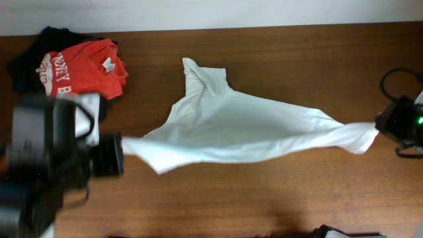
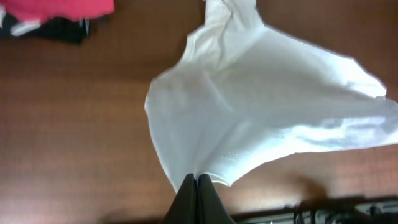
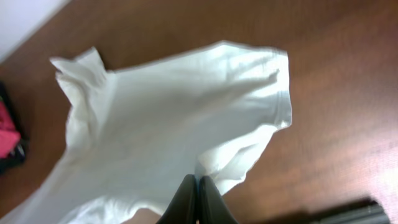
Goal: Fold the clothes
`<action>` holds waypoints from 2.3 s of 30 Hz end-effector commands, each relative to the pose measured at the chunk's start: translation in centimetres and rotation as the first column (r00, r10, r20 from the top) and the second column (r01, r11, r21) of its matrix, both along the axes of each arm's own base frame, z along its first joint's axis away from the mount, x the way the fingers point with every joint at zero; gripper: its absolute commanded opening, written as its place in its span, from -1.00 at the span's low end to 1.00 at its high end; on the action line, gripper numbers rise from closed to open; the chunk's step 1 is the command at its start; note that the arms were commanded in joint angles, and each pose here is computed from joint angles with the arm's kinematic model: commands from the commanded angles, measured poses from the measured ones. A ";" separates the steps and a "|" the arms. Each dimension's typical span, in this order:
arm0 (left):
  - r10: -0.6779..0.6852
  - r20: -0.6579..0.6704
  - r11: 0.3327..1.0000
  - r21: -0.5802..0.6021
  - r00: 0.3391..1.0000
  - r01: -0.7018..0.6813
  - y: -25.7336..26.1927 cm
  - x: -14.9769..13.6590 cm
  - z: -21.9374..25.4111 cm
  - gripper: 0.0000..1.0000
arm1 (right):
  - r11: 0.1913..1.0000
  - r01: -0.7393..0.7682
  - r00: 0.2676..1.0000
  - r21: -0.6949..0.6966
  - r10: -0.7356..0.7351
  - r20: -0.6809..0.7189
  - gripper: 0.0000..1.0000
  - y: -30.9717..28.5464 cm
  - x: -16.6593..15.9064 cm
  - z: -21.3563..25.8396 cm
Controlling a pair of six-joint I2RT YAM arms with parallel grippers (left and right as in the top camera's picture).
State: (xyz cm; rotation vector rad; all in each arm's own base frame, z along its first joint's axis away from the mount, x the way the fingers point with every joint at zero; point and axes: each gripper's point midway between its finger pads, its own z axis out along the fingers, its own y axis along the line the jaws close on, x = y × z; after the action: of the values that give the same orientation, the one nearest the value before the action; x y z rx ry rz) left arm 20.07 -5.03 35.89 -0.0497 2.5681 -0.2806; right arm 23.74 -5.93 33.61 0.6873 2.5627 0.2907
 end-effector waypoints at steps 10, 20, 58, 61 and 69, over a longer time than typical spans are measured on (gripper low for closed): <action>0.016 -0.135 0.996 -0.086 0.991 -0.028 -0.4 -6.1 -6.9 -1.00 | 1.000 -0.005 0.990 0.014 0.007 -0.143 -0.92 0.9 -3.8 -6.6; 0.087 -0.159 0.995 -0.024 0.983 -0.092 0.1 -0.5 -11.6 -0.99 | 0.927 0.301 0.901 -0.224 -0.353 -0.251 -0.92 -4.0 -7.4 -7.0; 0.149 -0.244 0.988 0.079 0.958 -0.134 -0.1 10.4 -18.9 -0.99 | 0.835 0.478 0.741 -0.272 -0.550 -0.385 -0.85 -6.7 -7.7 -17.1; 0.149 -0.217 0.988 0.072 0.965 -0.137 -0.2 11.0 -18.6 -1.00 | 0.841 0.474 0.737 -0.260 -0.541 -0.404 -0.85 -6.4 -7.9 -17.7; 0.148 -0.182 0.988 0.063 0.972 -0.139 -0.3 12.0 -18.4 -0.99 | 0.864 0.475 0.753 -0.164 -0.496 -0.432 -0.83 -4.7 -7.4 -19.0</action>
State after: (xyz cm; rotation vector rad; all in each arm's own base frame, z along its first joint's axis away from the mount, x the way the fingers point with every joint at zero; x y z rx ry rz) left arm 31.97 -5.39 17.80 -0.2414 2.7327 -0.1645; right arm 16.08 -10.96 14.89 1.5020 2.6824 -0.1753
